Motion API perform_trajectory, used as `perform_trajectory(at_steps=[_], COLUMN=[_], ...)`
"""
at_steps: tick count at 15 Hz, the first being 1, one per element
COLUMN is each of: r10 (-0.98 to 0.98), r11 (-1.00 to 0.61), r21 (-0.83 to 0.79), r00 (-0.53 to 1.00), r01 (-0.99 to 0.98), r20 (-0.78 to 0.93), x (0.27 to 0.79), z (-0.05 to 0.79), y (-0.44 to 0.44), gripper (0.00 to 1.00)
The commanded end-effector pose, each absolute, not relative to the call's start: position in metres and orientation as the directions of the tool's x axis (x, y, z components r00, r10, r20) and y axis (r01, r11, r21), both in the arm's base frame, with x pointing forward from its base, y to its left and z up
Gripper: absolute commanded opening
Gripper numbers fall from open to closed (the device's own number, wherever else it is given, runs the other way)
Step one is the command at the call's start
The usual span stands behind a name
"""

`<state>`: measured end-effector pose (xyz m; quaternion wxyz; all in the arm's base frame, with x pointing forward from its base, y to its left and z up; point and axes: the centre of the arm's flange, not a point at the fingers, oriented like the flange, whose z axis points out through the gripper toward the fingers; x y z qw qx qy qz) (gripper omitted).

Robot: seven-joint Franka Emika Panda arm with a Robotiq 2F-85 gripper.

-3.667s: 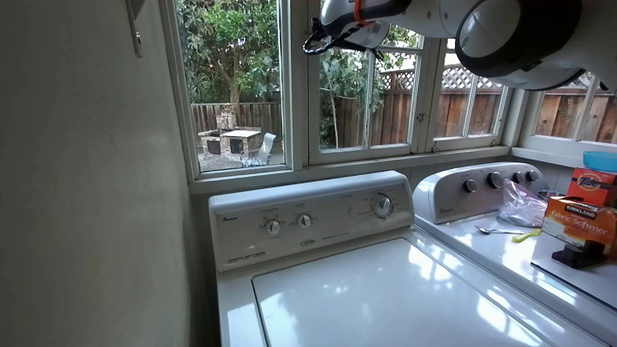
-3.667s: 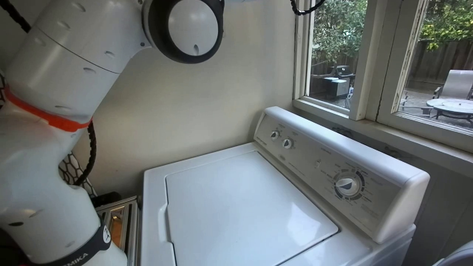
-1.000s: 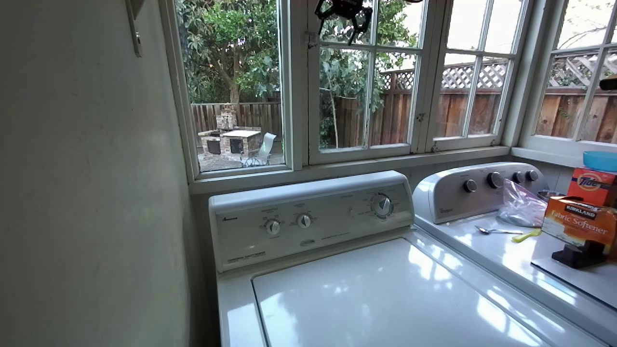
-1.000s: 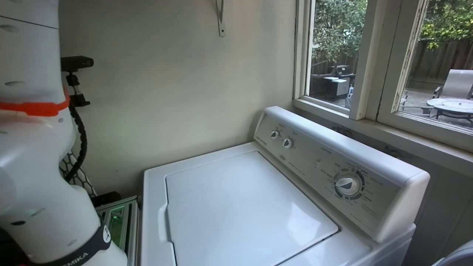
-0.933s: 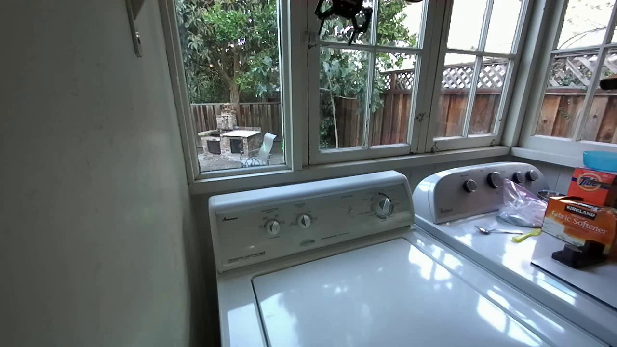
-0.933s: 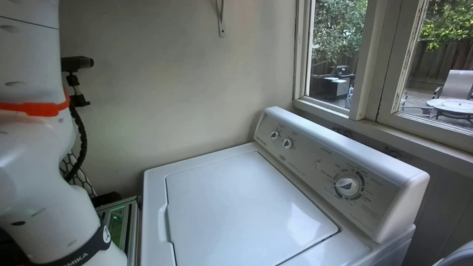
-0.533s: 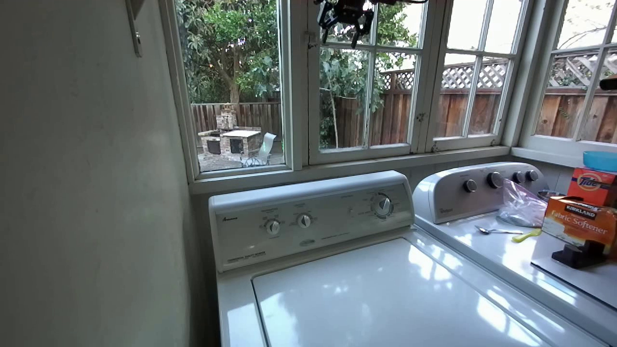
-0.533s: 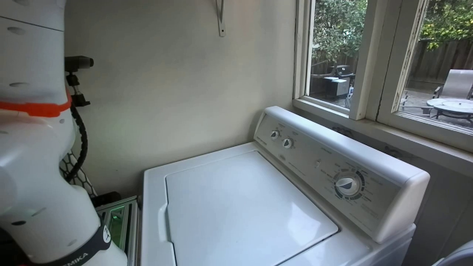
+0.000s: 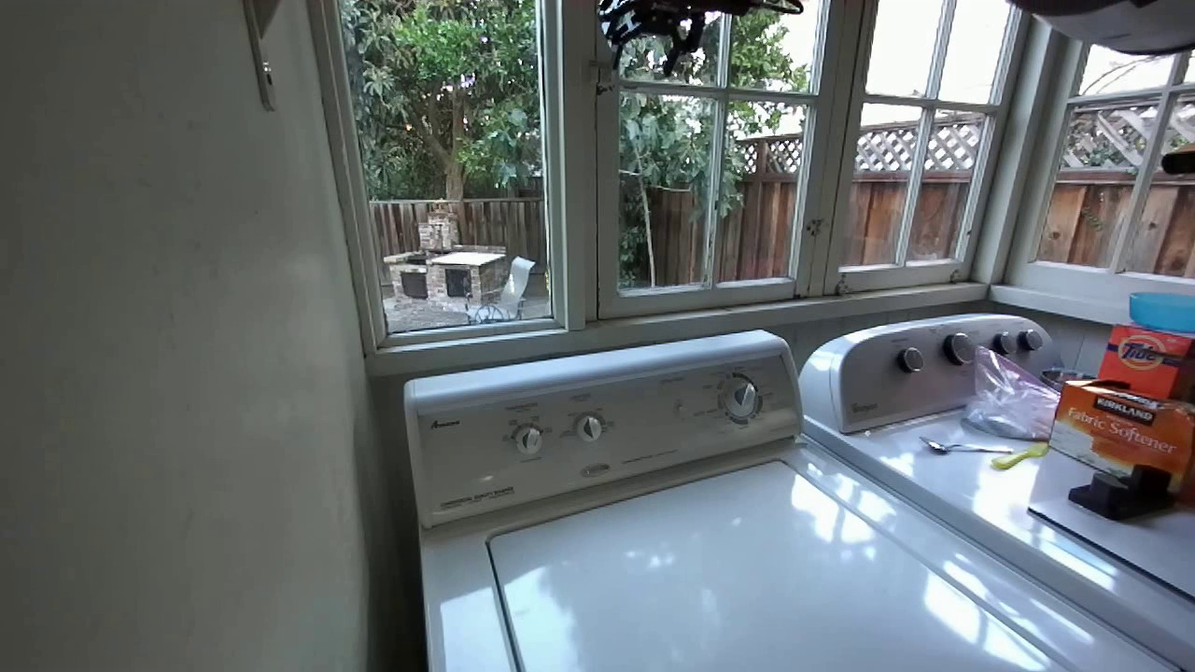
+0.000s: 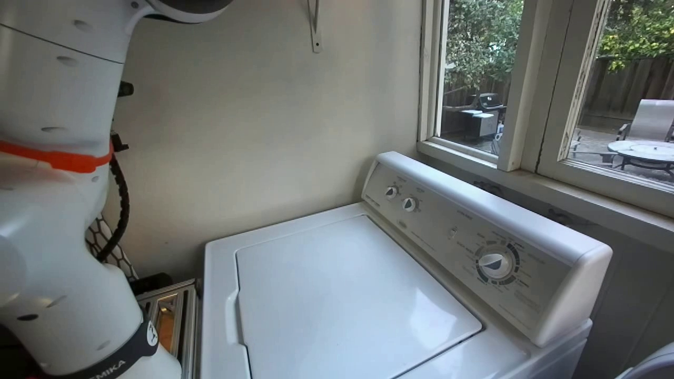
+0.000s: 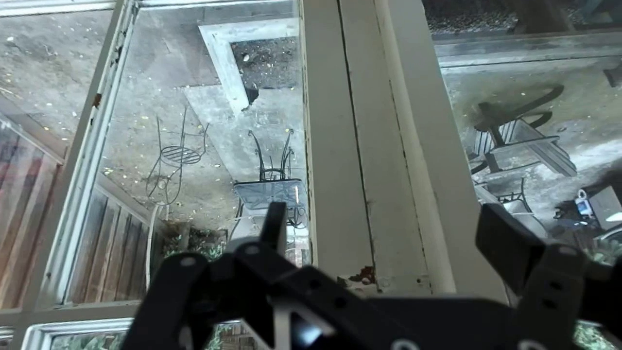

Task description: Open the window.

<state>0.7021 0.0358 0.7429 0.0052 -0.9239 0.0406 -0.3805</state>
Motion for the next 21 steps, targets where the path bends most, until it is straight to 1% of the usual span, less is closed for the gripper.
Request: perform_trajectory(at_steps=[1,3,5,9,16,19,20,21], r10=[-0.08,-0.081,-0.057,-0.029,0.002,0.005,0.004,0.004], r11=[-0.997,-0.997,-0.998,-1.0,-1.0,-1.0,-1.0,-1.0], r21=[-0.042,-0.045,-0.028,-0.025,-0.008,-0.006,-0.005,-0.004], r00=[0.705,0.701,0.654,0.593,0.445,0.407,0.4,0.391], r01=[-0.071,-0.07,-0.055,-0.016,0.022,0.026,0.022,0.021], r20=[0.705,0.709,0.755,0.805,0.895,0.913,0.917,0.92], x=[0.704,0.705,0.733,0.768,0.793,0.794,0.795,0.796], z=[0.742,0.743,0.744,0.74,0.738,0.738,0.737,0.736], y=[0.036,0.035,0.035,0.029,0.032,0.035,0.035,0.034], gripper=[1.0,1.0,1.0,1.0,1.0,0.93,0.84,0.86])
